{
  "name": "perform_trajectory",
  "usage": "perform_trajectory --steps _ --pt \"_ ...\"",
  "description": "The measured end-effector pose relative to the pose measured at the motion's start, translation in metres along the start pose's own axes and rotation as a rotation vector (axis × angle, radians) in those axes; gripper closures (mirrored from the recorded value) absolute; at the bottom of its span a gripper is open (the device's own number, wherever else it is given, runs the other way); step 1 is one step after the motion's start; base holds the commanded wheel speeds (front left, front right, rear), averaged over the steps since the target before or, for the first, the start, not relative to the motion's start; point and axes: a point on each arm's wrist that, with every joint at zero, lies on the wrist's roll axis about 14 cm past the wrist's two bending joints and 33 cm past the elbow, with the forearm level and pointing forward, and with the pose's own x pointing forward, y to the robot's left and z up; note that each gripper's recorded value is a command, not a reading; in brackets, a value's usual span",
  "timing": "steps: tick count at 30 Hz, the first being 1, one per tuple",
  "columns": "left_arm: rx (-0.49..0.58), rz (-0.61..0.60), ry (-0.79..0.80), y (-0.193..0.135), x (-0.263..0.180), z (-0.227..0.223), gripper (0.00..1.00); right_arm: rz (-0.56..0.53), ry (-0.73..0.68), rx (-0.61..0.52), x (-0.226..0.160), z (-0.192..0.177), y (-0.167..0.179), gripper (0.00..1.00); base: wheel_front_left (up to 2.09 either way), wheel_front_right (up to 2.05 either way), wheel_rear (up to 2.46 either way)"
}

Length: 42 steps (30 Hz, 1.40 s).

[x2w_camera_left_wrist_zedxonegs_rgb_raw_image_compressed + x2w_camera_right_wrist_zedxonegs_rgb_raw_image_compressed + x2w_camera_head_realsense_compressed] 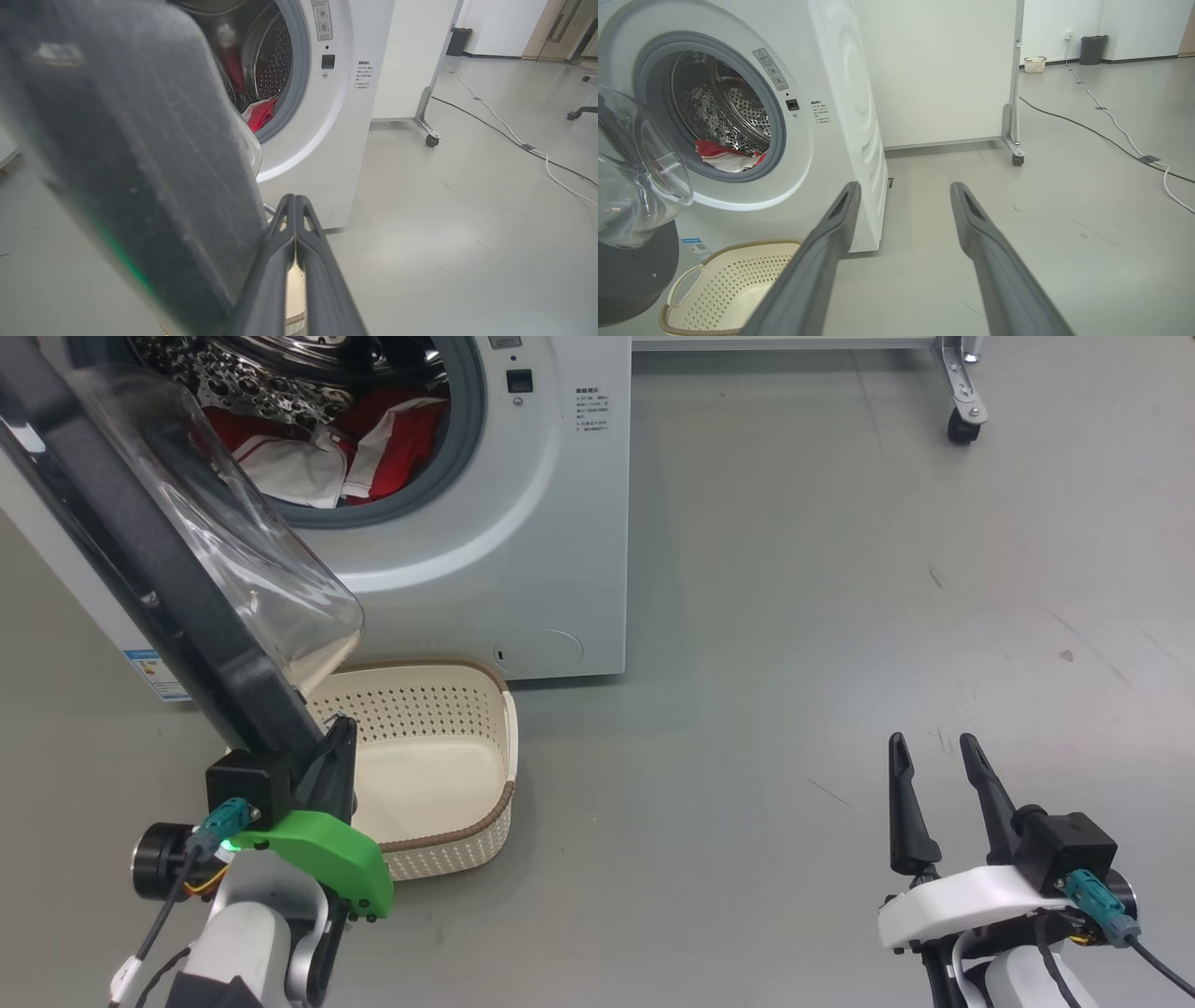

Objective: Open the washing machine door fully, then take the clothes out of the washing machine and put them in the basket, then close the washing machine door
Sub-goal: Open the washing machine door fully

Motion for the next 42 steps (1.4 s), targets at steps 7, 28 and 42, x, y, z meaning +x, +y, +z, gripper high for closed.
perform_trajectory --steps 7,28,42 --pt "-0.012 0.016 -0.013 0.004 -0.004 0.003 1.0 0.027 0.017 0.001 0.002 -0.006 0.008 0.0 0.0 0.0 0.0" --pt "-0.07 0.214 -0.078 0.068 -0.043 0.01 1.0 0.207 0.079 0.0 0.012 -0.027 0.06 0.0 0.0 0.0 0.0" --pt "-0.142 0.464 -0.127 0.146 -0.077 0.013 1.0 0.328 0.166 -0.007 0.017 -0.056 0.093 0.0 0.0 0.0 0.0"
